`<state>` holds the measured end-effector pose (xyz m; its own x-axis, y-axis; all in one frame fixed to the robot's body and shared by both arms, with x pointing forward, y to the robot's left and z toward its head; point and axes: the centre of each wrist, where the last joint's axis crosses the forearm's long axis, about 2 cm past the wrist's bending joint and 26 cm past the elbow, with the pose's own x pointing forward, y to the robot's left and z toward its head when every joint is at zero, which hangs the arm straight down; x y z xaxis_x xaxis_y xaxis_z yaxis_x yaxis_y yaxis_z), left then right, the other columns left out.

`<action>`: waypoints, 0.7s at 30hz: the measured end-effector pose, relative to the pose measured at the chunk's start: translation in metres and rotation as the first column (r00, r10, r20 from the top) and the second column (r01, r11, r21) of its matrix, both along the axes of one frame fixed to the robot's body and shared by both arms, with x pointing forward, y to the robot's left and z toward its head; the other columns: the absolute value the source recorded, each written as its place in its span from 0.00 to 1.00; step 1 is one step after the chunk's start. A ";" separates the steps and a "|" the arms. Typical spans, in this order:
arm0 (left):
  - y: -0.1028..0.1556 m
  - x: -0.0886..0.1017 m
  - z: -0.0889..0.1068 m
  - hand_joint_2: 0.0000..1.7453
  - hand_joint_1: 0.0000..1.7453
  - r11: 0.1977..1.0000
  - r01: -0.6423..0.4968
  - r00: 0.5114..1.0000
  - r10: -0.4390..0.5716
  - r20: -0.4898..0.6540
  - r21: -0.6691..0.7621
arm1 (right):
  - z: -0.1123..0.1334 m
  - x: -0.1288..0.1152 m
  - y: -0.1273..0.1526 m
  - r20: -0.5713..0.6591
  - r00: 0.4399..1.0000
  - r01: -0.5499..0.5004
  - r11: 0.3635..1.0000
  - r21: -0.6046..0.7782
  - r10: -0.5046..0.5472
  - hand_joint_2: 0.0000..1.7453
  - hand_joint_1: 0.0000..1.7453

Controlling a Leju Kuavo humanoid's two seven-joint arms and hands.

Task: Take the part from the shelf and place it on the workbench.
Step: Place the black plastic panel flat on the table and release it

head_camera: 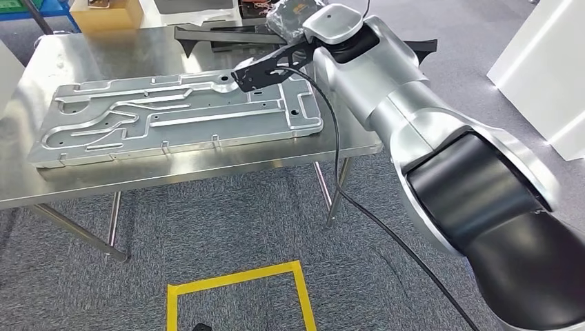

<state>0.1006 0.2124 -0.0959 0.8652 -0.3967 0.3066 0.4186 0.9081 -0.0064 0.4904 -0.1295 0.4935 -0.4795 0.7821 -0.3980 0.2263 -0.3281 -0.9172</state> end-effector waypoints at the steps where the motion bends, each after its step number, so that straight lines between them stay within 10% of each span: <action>1: 0.001 0.000 0.000 1.00 0.00 1.000 0.000 1.000 0.000 -0.001 0.000 | 0.000 0.000 0.000 0.000 1.000 0.001 1.000 0.000 -0.001 1.00 1.00; 21: 0.009 -0.004 -0.002 1.00 0.00 1.000 0.002 1.000 -0.002 -0.011 0.005 | 0.004 0.005 -0.017 -0.013 0.999 0.033 0.999 -0.011 -0.033 1.00 1.00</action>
